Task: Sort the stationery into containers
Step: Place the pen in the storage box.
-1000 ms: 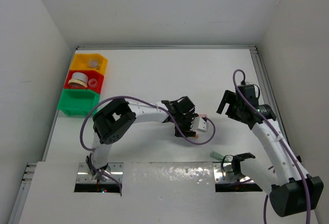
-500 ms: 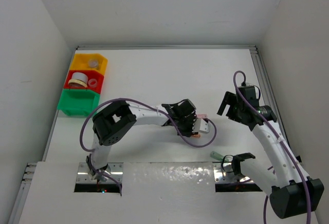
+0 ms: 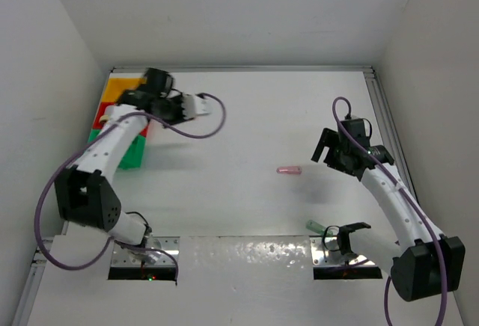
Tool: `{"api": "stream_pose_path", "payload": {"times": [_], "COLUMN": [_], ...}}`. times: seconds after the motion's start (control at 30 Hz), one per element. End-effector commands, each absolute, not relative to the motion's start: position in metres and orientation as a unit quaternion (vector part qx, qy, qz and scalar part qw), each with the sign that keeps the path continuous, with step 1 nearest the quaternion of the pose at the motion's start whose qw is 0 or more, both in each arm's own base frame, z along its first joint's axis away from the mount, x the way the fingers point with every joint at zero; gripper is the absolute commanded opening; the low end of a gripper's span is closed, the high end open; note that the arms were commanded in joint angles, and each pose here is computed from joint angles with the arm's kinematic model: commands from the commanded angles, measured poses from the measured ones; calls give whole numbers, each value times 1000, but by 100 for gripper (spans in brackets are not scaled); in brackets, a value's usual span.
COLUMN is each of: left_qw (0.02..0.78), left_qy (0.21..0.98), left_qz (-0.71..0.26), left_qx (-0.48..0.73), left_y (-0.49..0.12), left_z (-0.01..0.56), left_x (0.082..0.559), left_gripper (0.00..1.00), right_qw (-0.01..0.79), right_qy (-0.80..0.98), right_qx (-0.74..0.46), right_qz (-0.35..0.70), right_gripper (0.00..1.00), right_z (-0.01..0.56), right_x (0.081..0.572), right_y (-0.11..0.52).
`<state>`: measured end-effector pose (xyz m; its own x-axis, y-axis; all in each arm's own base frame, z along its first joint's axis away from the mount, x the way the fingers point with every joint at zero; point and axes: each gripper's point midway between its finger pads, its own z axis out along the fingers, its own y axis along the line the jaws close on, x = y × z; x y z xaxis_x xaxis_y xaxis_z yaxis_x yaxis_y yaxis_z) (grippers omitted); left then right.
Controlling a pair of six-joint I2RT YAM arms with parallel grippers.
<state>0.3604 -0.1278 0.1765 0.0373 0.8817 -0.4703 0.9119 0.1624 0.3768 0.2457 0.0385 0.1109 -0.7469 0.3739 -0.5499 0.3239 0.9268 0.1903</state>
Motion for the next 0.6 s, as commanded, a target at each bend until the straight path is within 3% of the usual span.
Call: {"api": "stream_pose_path", "payload": {"times": [0.0, 0.03, 0.2, 0.37, 0.57], "left_qw": [224, 217, 203, 220, 223], "left_qy": [689, 712, 749, 759, 735], "left_qz": [23, 41, 53, 56, 71], "left_qx": [689, 667, 629, 610, 636], "left_y": [-24, 20, 123, 166, 173], "left_z": [165, 163, 148, 133, 107], "left_x": [332, 333, 322, 329, 347], "left_gripper": [0, 0, 0, 0, 0], "right_qw": [334, 336, 329, 324, 319], "right_qy": [920, 919, 924, 927, 928], "right_qx": [190, 189, 177, 174, 180], "right_qz": [72, 78, 76, 74, 71], "right_gripper": [87, 87, 87, 87, 87], "right_z": [126, 127, 128, 127, 118], "right_x": [272, 275, 285, 287, 281], "right_y": [50, 52, 57, 59, 59]}}
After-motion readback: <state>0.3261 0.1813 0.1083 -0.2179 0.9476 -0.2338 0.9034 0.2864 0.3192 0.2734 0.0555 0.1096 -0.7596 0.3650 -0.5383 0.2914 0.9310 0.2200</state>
